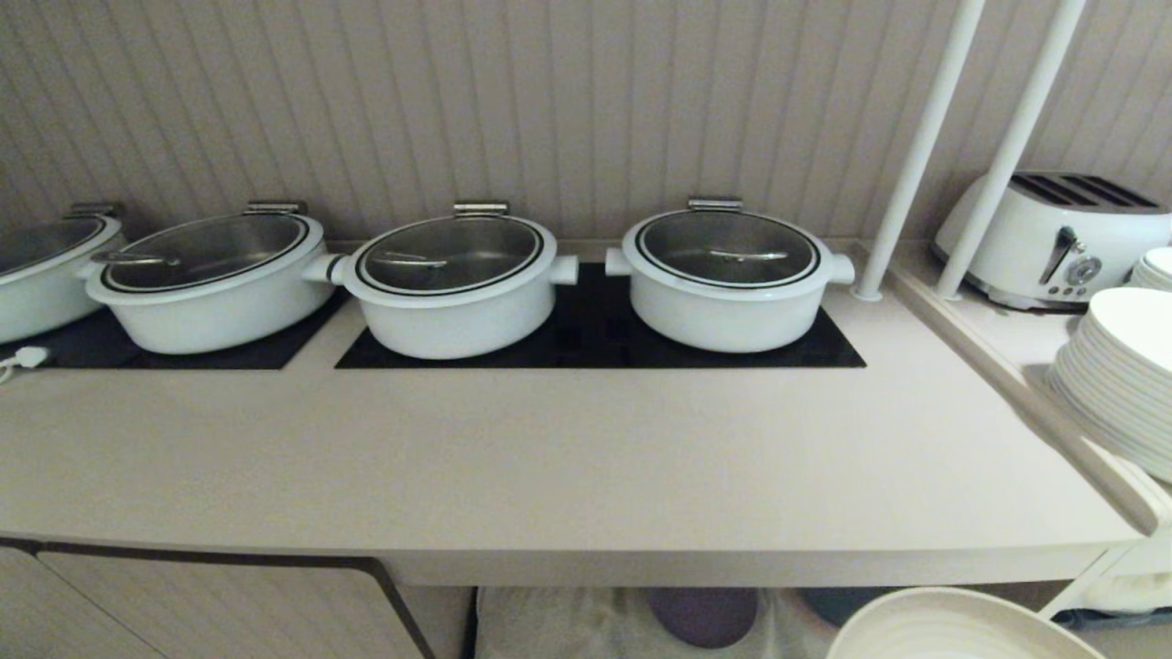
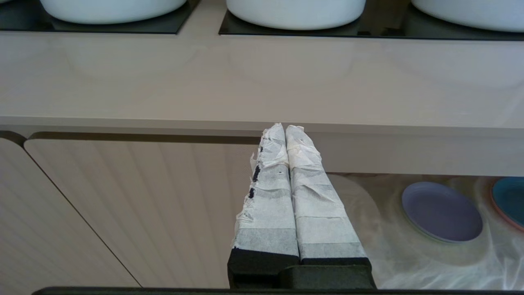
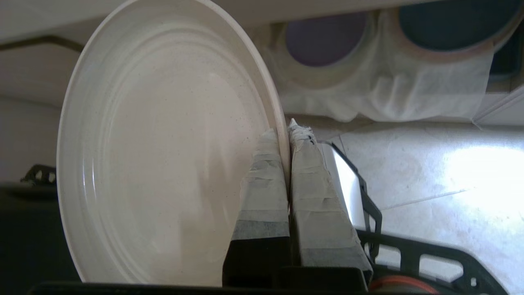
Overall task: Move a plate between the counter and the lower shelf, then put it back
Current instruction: Put the plate
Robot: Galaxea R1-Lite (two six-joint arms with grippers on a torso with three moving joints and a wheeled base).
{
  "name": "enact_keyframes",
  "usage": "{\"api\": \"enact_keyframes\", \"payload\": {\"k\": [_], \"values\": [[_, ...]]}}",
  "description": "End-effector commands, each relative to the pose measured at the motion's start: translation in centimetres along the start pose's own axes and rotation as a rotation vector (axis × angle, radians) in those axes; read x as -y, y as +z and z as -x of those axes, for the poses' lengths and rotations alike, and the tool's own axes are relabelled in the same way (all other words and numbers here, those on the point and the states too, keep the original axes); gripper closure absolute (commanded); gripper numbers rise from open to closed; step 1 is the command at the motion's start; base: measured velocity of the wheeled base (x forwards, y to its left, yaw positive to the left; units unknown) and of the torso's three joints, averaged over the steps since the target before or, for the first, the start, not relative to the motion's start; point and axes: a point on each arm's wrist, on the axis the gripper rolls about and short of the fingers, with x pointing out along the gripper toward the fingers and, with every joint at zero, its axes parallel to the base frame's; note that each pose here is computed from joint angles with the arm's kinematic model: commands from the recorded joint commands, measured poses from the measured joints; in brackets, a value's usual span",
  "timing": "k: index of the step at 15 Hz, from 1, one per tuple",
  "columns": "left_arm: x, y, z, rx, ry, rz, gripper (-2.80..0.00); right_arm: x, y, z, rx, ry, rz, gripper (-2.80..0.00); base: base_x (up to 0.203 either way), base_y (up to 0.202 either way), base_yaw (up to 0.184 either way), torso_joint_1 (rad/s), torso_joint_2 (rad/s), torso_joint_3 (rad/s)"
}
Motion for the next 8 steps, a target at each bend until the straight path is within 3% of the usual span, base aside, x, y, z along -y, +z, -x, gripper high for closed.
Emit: {"api": "enact_keyframes", "payload": {"k": [1,8], "values": [[0.0,0.0,0.0,-0.001,0.001,0.001,0.0,-0.2,1.5,-1.5,-0.056,-0.02,-0.015,0.0,0.0,0.0,0.0,0.0,0.0,0.0],[0.0,0.0,0.0,0.001,0.0,0.001,0.0,-0.9,8.1,-8.7,-0.066,-0.017,-0.006,0.0,0.0,0.0,0.0,0.0,0.0,0.0]]}}
